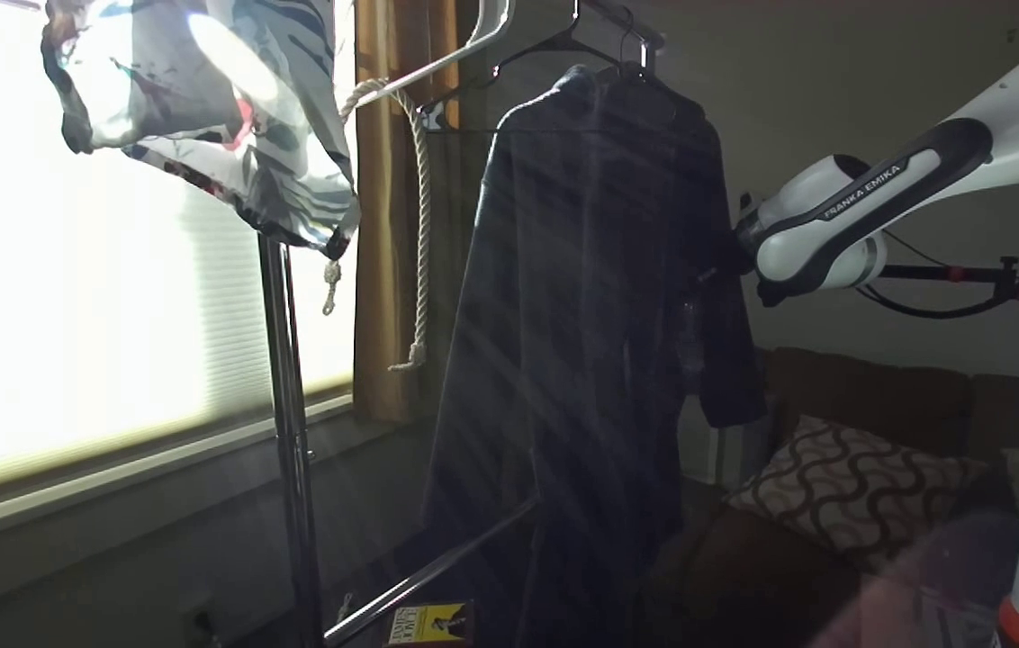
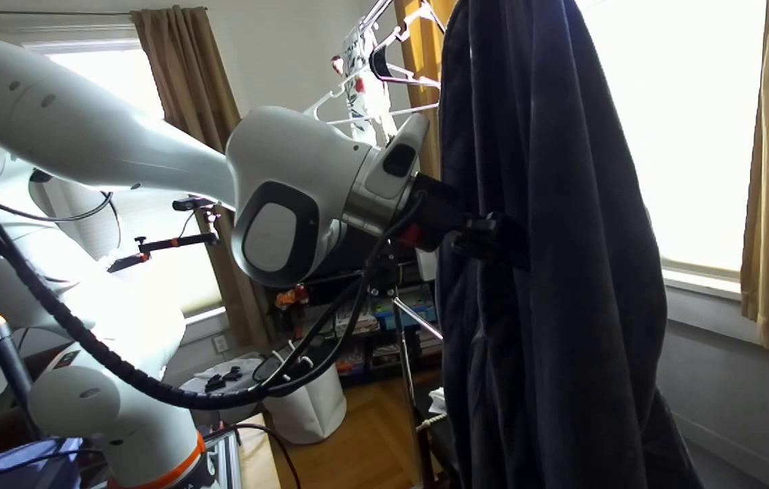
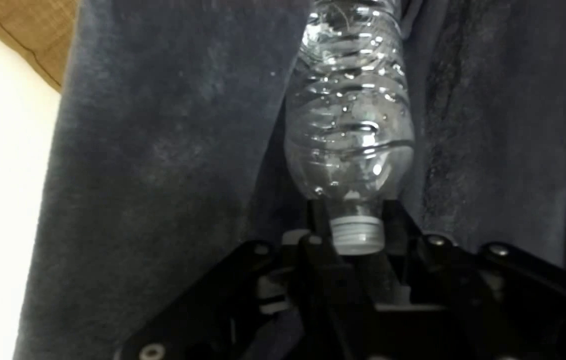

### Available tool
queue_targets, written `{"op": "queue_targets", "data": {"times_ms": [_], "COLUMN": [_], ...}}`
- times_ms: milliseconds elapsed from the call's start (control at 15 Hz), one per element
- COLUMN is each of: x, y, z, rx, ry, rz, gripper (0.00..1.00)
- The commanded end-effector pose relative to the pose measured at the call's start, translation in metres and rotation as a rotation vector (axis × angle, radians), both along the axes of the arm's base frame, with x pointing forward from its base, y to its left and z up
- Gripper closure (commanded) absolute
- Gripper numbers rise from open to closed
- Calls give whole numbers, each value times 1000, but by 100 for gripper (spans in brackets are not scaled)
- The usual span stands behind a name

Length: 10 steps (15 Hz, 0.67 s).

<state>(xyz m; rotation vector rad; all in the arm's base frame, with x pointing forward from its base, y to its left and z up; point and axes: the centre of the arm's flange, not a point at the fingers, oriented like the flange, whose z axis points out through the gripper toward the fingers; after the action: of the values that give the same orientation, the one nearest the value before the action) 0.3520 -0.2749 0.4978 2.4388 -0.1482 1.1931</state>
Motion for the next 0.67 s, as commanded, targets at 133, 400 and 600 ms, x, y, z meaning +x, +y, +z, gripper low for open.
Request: {"op": "queue_targets", "data": {"times_ms": [133,400,600], "x": [0,-13,-46], "y": [2,-4,-20], "z": [-4,8,55], "rx": [91,82,64], "ry": [146,205,222], "rz": [72,50,72], "gripper": [92,92,92]}}
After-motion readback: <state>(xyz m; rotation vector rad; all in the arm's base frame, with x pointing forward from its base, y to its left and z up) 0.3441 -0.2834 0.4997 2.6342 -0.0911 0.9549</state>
